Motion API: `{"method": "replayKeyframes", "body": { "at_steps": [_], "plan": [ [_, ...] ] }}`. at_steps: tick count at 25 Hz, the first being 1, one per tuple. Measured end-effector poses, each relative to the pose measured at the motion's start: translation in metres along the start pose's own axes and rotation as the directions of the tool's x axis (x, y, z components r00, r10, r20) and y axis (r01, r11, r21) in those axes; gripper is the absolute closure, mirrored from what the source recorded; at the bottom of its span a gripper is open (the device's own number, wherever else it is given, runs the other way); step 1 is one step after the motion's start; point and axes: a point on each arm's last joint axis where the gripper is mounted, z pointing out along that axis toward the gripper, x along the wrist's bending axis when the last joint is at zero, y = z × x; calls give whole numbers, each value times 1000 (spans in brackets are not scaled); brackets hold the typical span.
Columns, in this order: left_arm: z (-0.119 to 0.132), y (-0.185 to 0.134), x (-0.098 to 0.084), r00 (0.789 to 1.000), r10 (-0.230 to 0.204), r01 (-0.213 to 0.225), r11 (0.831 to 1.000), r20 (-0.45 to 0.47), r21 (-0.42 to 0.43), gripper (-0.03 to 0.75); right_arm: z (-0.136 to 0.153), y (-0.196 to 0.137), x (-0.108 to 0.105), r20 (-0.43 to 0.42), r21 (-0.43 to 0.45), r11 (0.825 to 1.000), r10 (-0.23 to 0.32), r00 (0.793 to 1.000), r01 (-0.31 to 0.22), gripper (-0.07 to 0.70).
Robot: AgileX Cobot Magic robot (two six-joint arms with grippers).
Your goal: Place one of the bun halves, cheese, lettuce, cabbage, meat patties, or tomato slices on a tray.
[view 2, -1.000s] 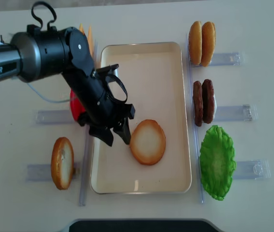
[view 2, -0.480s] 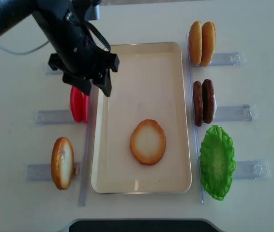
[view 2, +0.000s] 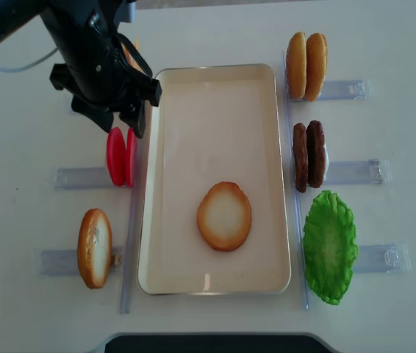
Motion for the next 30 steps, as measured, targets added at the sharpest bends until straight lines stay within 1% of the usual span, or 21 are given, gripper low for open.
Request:
{"method": "replayKeyframes", "body": {
  "at_steps": [3, 5, 8, 9, 13, 16, 20, 23, 28, 30],
  "plan": [
    [2, 6, 24, 999, -50, 50, 999, -21, -1, 272, 0, 0, 0, 0, 0, 1000, 0, 1000, 0, 48],
    [3, 9, 46, 995, -87, 87, 996, -51, -4, 272, 0, 0, 0, 0, 0, 1000, 0, 1000, 0, 48],
    [4, 12, 77, 987, -131, 131, 991, -94, -8, 272, 0, 0, 0, 0, 0, 1000, 0, 1000, 0, 48],
    [4, 12, 87, 984, -143, 143, 990, -104, -7, 272, 0, 0, 0, 0, 0, 1000, 0, 1000, 0, 48],
    [4, 10, 117, 974, -182, 183, 983, -132, -4, 272, 0, 0, 0, 0, 0, 1000, 0, 1000, 0, 48],
    [5, 9, 134, 969, -200, 202, 979, -147, -1, 272, 0, 0, 0, 0, 0, 1000, 0, 1000, 0, 48],
    [5, 6, 147, 966, -204, 207, 978, -158, 3, 272, 0, 0, 0, 0, 0, 1000, 0, 1000, 0, 48],
    [5, 6, 148, 968, -194, 198, 980, -158, 5, 272, 0, 0, 0, 0, 0, 1000, 0, 1000, 0, 48],
    [5, 6, 148, 974, -163, 167, 986, -158, 10, 272, 0, 0, 0, 0, 0, 1000, 0, 1000, 0, 48],
    [5, 6, 149, 974, -161, 165, 986, -158, 11, 272, 0, 0, 0, 0, 0, 1000, 0, 1000, 0, 48]
  ]
}}
